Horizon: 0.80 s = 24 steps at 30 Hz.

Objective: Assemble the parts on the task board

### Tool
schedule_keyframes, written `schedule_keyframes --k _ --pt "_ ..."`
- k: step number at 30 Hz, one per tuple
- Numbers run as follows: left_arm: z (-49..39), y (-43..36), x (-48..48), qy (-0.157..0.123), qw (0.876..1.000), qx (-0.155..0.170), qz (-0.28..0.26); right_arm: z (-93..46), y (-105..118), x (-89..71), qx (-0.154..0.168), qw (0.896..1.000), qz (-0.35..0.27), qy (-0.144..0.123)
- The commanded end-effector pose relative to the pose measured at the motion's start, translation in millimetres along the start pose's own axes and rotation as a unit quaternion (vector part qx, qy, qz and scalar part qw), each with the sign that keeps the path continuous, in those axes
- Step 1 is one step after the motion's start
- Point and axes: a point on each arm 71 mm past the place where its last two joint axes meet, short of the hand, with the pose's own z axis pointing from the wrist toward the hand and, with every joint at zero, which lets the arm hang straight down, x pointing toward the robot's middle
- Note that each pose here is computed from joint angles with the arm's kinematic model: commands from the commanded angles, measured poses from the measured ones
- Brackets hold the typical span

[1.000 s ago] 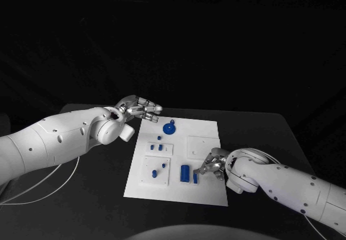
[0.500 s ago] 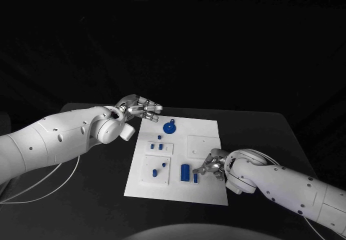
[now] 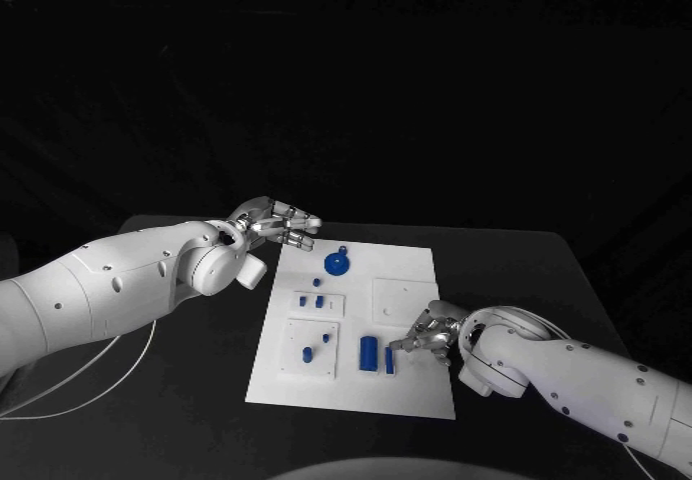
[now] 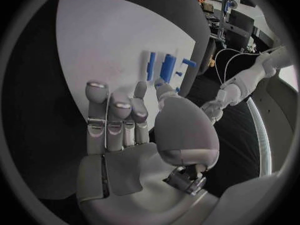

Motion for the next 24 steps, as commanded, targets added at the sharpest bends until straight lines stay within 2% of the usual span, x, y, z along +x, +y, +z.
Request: schedule_keyframes --k 1,3,7,12,18,22,24 --pt "1.9 -0.3 -2.2 -0.008 0.999 0.002 -0.031 -2.9 9.9 -14.6 -0.095 0.992 0.078 -0.042" --pt "3.6 0.0 -3.9 -0.015 0.999 0.001 -0.040 -3.2 10.1 -24.8 -0.121 0.984 0.116 -0.056" --pt "6.8 0.0 -7.4 -0.028 0.998 0.001 -0.055 0.7 7.5 -53.7 -0.161 0.962 0.202 -0.085" --pt "11.1 -2.5 -14.6 -0.049 0.997 0.006 -0.066 13.0 -5.5 -92.9 -0.180 0.935 0.276 -0.128" --pt "14.6 -6.5 -33.2 -0.095 0.992 0.021 -0.076 26.3 -20.2 -139.8 -0.197 0.903 0.338 -0.179" --pt "17.2 -7.3 -48.0 -0.129 0.988 0.035 -0.082 32.6 -22.7 -162.8 -0.219 0.880 0.372 -0.196" --pt "18.8 -7.7 -53.6 -0.143 0.985 0.041 -0.085 35.8 -23.1 -170.1 -0.227 0.872 0.383 -0.202"
